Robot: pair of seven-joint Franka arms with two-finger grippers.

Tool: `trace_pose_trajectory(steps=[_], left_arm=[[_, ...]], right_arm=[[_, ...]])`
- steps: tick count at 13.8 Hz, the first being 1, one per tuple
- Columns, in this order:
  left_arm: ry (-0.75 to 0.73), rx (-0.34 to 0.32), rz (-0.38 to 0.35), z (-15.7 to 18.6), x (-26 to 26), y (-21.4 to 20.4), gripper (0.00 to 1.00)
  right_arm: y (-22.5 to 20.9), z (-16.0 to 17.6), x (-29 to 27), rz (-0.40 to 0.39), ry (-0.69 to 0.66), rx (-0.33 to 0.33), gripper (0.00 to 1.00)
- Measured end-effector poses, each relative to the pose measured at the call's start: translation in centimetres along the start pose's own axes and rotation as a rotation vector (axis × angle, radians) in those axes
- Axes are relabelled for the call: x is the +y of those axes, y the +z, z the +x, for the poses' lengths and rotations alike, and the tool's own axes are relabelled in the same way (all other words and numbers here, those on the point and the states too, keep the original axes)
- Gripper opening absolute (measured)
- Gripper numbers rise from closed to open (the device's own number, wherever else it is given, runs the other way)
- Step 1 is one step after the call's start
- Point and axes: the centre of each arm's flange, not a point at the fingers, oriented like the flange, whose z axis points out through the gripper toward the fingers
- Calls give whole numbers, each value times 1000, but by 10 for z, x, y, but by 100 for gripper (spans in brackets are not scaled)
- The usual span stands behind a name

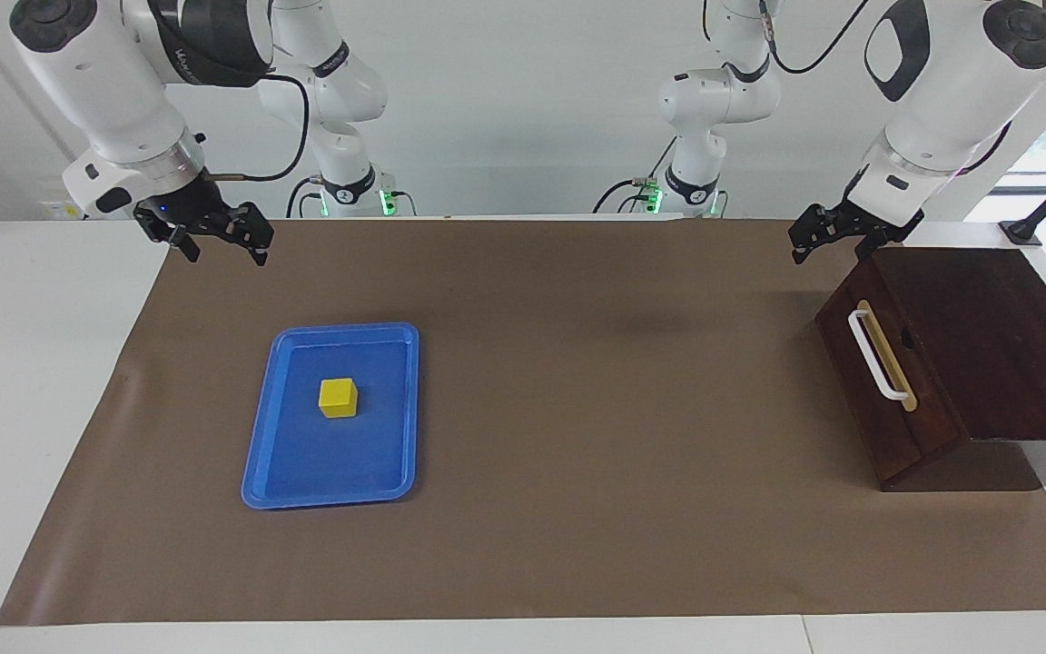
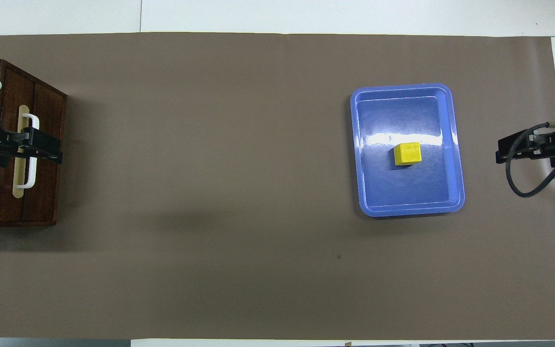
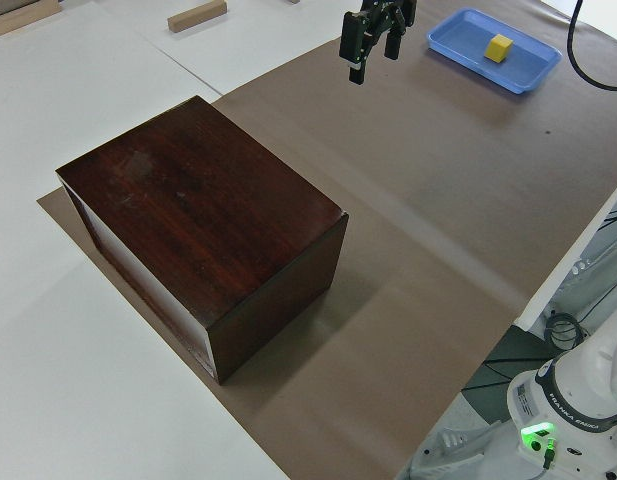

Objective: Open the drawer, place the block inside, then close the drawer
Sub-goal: 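Move the right gripper over the yellow block in the blue tray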

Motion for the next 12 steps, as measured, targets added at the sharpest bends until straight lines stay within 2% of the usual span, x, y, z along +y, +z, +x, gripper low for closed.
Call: trace_pose_trajectory(steps=[8,10,12], left_arm=[[0,0,0,0,0,0,100],[0,0,0,0,0,0,100],[0,0,0,0,0,0,100]], right_arm=[[-1,2,7,22,26,14,100],[-3,10,13,40,156,56,100],[8,21,17,54,352,48,100]])
